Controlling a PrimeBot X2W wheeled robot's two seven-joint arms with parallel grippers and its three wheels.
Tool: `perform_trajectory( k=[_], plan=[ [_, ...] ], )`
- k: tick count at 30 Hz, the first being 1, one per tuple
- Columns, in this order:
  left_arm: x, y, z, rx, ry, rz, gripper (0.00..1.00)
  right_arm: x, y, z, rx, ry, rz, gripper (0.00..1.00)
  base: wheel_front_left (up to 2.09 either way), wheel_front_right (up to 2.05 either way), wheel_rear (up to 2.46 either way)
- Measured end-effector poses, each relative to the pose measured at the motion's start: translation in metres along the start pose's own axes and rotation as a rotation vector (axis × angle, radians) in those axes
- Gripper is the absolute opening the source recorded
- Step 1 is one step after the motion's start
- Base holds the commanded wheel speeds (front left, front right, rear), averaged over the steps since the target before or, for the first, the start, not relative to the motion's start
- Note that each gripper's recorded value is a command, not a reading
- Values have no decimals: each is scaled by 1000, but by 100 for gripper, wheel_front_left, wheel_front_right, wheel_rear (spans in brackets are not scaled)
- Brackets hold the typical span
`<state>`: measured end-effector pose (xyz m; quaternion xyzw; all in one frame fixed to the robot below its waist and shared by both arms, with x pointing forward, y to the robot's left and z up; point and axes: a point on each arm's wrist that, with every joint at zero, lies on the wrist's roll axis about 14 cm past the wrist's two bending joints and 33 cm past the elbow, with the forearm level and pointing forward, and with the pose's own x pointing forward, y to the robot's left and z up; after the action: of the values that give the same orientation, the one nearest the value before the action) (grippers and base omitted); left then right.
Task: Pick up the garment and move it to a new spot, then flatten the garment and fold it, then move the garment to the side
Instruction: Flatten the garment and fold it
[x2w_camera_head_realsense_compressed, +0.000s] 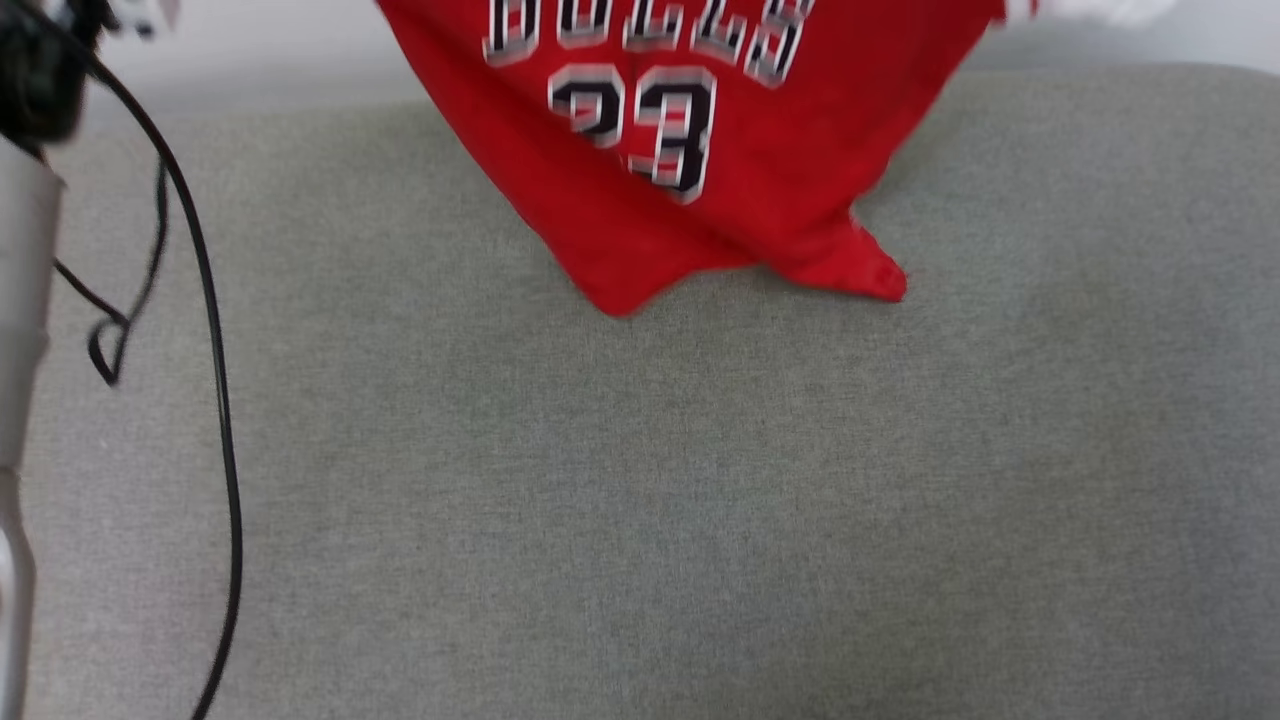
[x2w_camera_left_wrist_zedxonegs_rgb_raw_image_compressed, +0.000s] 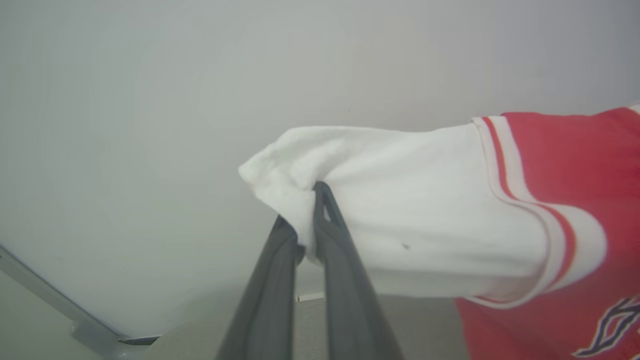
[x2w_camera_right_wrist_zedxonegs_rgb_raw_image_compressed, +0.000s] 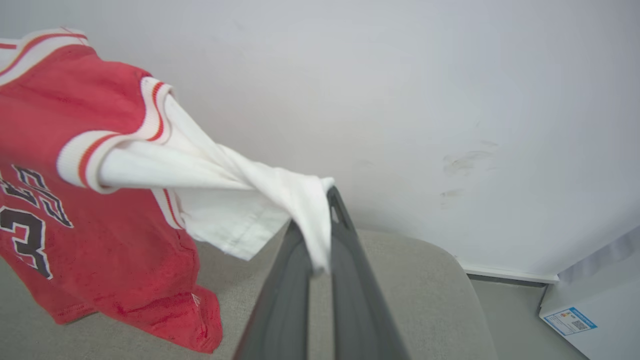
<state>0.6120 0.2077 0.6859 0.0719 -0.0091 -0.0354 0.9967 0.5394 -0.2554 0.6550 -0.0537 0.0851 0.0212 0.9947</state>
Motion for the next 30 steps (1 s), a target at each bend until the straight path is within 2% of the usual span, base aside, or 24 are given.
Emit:
perform_trajectory(
  k=[7, 15, 20, 26, 30],
  plan=[
    [39, 8, 38, -6, -149, 41, 0, 49, -10, 71, 18, -187, -44, 0, 0, 0, 0],
    [83, 8, 50, -3, -280, 56, 0, 102, -11, 114, 2, -341, -72, 0, 0, 0, 0],
    [105, 10, 33, -4, -292, 60, 0, 135, -1, 111, -12, -352, -53, 0, 0, 0, 0],
    [128, 2, -28, -63, -199, 41, 0, 173, 18, 66, -21, -279, -7, 0, 0, 0, 0],
    [128, -1, -73, -118, -115, 16, 0, 181, 28, 40, -7, -248, 31, 0, 0, 0, 0]
  ],
)
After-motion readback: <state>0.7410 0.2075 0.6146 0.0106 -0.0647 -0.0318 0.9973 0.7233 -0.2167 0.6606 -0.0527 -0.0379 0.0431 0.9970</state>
